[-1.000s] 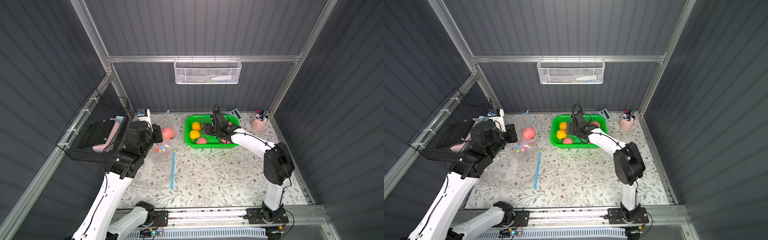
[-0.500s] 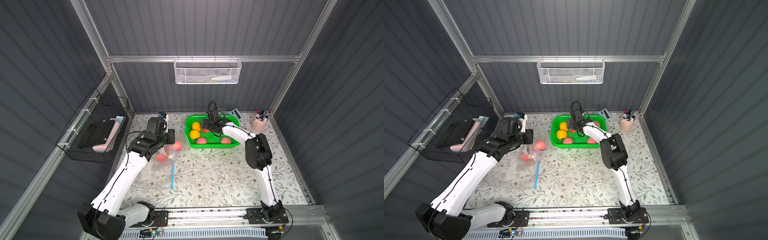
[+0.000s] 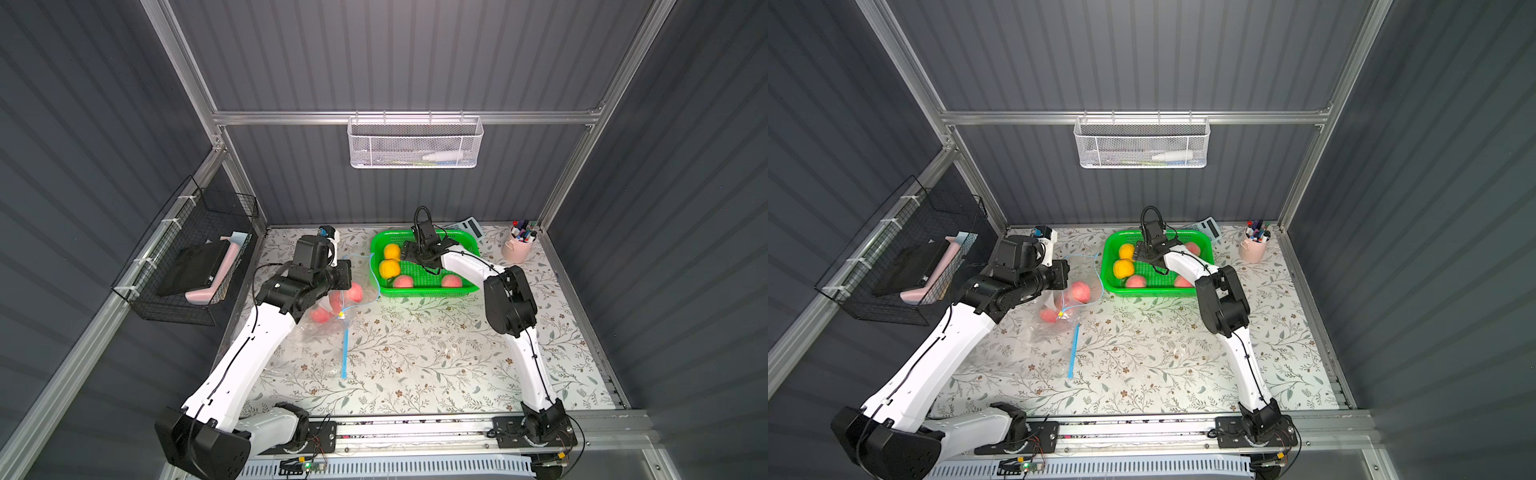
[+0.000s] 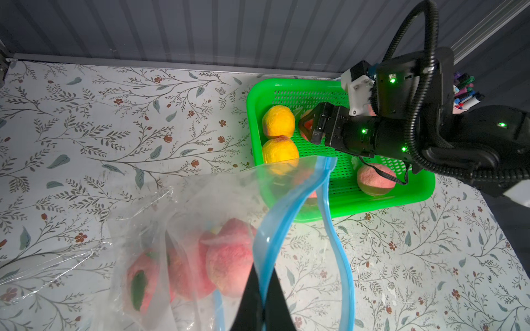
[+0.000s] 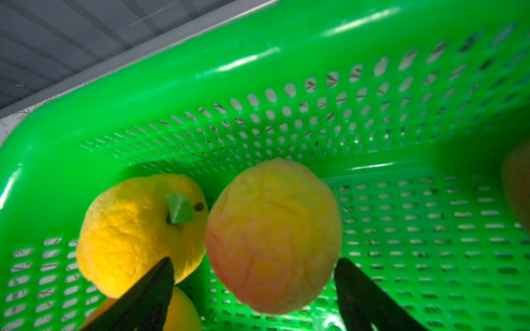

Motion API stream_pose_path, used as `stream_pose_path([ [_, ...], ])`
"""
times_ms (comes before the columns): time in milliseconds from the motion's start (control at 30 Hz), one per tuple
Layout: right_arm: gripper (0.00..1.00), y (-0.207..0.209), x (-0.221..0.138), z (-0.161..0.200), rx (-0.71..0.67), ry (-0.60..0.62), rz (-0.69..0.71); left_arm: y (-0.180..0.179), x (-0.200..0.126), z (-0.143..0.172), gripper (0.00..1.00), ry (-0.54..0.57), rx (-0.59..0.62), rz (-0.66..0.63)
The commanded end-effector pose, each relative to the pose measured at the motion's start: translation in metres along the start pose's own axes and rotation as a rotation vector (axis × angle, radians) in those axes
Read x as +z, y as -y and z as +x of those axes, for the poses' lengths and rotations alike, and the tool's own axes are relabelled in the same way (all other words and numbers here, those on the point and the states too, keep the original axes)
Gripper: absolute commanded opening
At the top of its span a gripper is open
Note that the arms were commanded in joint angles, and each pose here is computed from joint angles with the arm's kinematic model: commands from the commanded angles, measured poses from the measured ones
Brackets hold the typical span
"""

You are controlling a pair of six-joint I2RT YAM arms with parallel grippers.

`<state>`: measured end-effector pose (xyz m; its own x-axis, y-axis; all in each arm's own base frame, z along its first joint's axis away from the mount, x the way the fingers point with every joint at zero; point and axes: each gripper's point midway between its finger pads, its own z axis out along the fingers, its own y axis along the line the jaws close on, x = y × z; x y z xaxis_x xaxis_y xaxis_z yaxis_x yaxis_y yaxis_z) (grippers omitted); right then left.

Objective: Place the peach in a zip-top bag and seal the zipper
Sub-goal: Pick up the peach from the basket.

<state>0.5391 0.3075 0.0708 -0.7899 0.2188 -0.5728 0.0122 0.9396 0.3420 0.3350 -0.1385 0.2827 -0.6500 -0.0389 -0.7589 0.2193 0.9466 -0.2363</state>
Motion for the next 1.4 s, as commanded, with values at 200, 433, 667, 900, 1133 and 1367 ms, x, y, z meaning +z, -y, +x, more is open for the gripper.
stream_pose_path([
  [200, 0.83, 0.014, 0.013, -0.004, 0.026, 0.0, 0.036, 0.001, 0.001, 0.001, 0.0, 0.005, -0.013, 0.014],
  [433, 0.73, 0.017, 0.016, -0.005, 0.025, -0.003, 0.044, 0.001, 0.002, 0.002, 0.0, 0.0, -0.011, 0.012],
  [667, 0.66, 0.01, -0.007, -0.02, -0.002, 0.02, 0.033, 0.001, 0.002, 0.003, 0.0, 0.0, -0.013, 0.014],
  [900, 0.64, -0.007, -0.064, -0.043, -0.051, 0.062, -0.032, 0.001, 0.001, -0.001, 0.0, 0.014, -0.021, 0.014],
  [1133, 0.63, -0.017, -0.141, -0.038, -0.078, 0.099, -0.159, -0.004, -0.003, -0.01, 0.0, 0.05, -0.049, -0.021],
  [1367, 0.63, -0.031, -0.209, -0.027, -0.128, 0.155, -0.298, -0.007, -0.008, -0.021, 0.0, 0.096, -0.084, -0.039],
])
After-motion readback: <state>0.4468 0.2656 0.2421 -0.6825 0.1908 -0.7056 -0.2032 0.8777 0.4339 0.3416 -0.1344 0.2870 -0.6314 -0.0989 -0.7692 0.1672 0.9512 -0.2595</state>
